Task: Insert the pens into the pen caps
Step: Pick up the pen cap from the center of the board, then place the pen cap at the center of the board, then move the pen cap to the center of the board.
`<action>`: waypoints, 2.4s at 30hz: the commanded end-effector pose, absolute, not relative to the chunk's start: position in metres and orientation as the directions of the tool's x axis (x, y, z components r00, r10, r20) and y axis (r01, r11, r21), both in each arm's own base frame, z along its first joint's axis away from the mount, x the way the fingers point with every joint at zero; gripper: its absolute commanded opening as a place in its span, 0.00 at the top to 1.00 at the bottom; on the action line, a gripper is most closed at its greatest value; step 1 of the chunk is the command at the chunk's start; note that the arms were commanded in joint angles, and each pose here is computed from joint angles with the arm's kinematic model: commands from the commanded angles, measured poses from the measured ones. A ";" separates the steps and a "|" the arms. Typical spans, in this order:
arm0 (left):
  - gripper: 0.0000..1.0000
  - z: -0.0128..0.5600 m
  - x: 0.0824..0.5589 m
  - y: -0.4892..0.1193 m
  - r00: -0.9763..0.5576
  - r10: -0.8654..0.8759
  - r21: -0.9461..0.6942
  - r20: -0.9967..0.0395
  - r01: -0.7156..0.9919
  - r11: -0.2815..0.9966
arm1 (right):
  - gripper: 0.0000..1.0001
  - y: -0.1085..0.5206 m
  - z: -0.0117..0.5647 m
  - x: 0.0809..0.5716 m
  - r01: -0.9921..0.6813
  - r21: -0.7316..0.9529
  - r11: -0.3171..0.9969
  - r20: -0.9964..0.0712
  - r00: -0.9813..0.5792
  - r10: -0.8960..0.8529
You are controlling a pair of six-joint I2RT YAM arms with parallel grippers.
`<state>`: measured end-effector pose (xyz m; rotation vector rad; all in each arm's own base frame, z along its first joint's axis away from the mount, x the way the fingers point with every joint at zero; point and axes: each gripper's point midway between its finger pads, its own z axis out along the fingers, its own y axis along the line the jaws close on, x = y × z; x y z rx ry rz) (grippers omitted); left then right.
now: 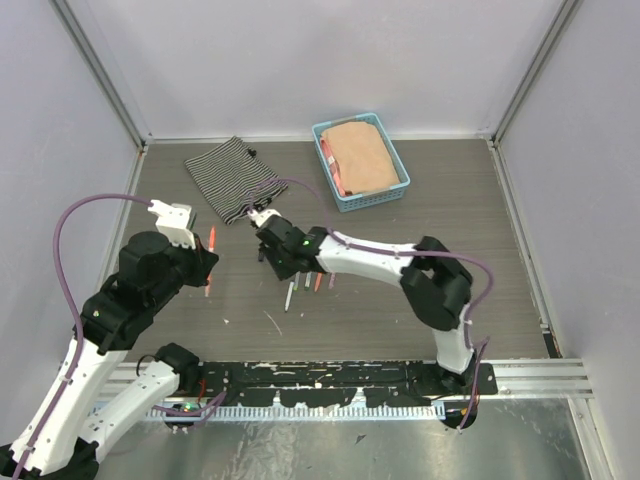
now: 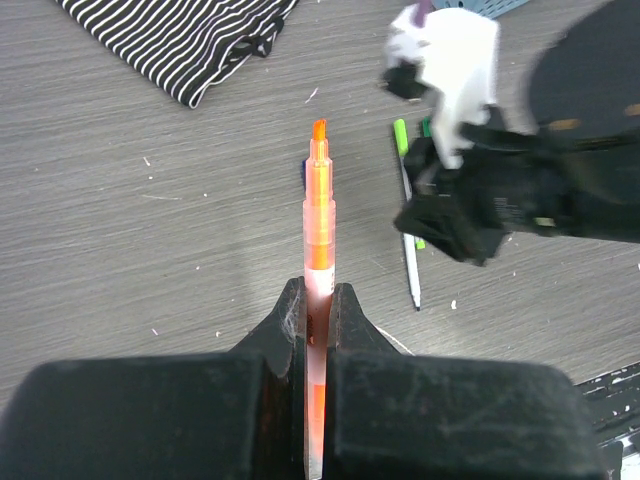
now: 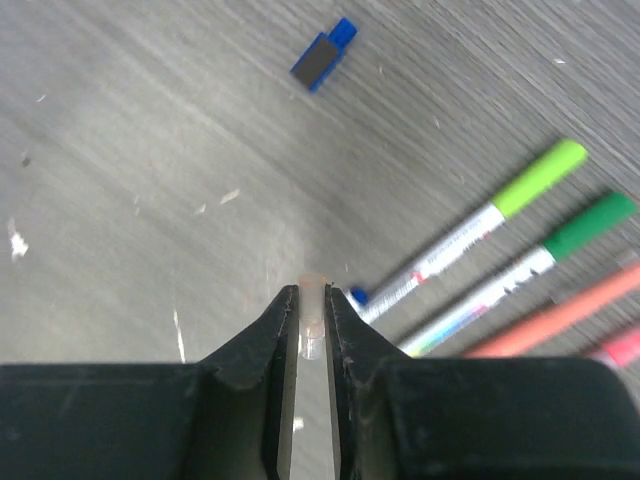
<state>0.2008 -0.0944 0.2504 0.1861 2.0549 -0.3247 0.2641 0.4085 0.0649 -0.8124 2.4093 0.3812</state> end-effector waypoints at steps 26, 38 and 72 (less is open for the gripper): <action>1.00 0.261 0.216 -0.104 -0.465 0.013 -0.139 -0.885 0.292 0.946 | 0.78 0.316 0.044 0.160 -0.819 0.013 0.574 -0.530 -0.493 -0.690; 1.00 0.270 0.217 -0.098 -0.449 0.026 -0.112 -0.893 0.277 0.954 | 0.60 0.329 0.027 0.150 -0.848 -0.017 0.530 -0.486 -0.456 -0.745; 1.00 0.263 0.223 -0.106 -0.463 0.017 -0.132 -0.886 0.288 0.948 | 0.42 0.254 0.025 0.165 -0.645 -0.084 0.760 -0.467 -0.648 -0.602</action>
